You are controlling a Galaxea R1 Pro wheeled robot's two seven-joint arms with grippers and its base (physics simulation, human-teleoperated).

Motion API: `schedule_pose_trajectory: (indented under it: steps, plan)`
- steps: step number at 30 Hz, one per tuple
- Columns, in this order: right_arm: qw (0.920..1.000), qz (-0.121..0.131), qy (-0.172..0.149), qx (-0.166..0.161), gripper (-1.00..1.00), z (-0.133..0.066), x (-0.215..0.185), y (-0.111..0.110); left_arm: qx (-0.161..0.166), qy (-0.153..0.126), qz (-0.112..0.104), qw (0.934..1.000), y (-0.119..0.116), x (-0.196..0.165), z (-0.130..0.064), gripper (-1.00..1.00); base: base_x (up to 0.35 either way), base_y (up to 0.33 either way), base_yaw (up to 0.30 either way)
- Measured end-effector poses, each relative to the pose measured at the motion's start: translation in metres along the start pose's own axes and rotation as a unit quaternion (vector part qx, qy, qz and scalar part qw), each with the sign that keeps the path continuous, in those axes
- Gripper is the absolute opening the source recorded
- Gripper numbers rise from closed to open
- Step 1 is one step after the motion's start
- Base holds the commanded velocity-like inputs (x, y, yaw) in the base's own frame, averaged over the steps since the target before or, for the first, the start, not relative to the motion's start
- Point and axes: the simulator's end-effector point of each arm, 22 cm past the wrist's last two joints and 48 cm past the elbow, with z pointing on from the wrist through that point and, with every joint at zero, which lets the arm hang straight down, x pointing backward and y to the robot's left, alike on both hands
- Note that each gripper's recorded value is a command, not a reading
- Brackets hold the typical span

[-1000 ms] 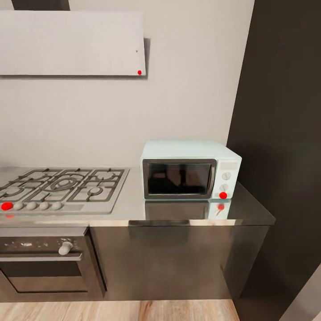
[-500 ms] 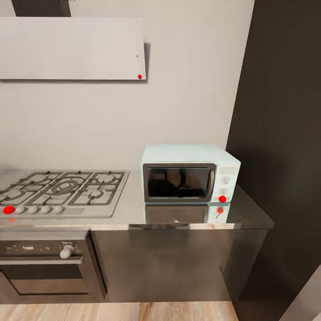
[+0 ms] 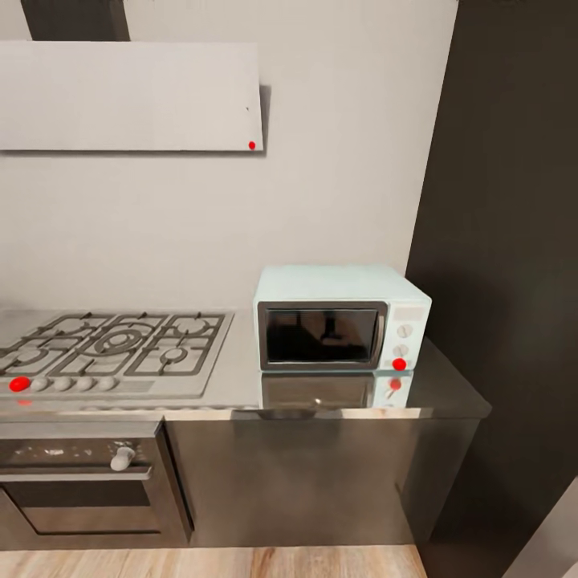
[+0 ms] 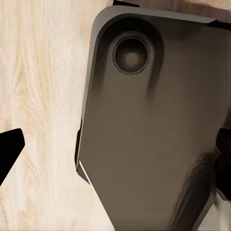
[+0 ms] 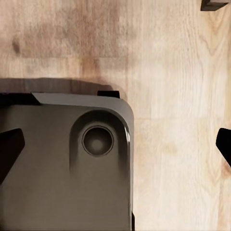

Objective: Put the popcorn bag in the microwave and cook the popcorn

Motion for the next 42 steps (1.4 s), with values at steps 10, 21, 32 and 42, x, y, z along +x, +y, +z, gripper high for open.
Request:
schedule_pose_trajectory:
  steps: [10,21,32,42]
  plan:
    - [1.0,-0.003,0.0,-0.003,1.0,-0.014,-0.004,0.001,0.0,0.0,0.0,1.0,0.001,0.001,-0.015,1.0,0.0,0.0,0.0]
    - [1.0,-0.003,0.001,-0.003,1.0,-0.029,-0.007,0.0,0.0,0.0,0.0,1.0,0.001,0.002,-0.03,1.0,0.0,0.0,0.0]
    - [0.9997,-0.002,-0.023,0.002,1.0,-0.042,-0.027,-0.004,0.0,0.0,-0.001,1.0,0.002,0.004,-0.045,1.0,0.0,0.0,0.0]
    - [0.9582,-0.007,-0.286,0.015,1.0,-0.082,-0.244,-0.025,0.0,0.001,-0.001,1.0,0.002,0.006,-0.057,1.0,0.0,0.0,0.0]
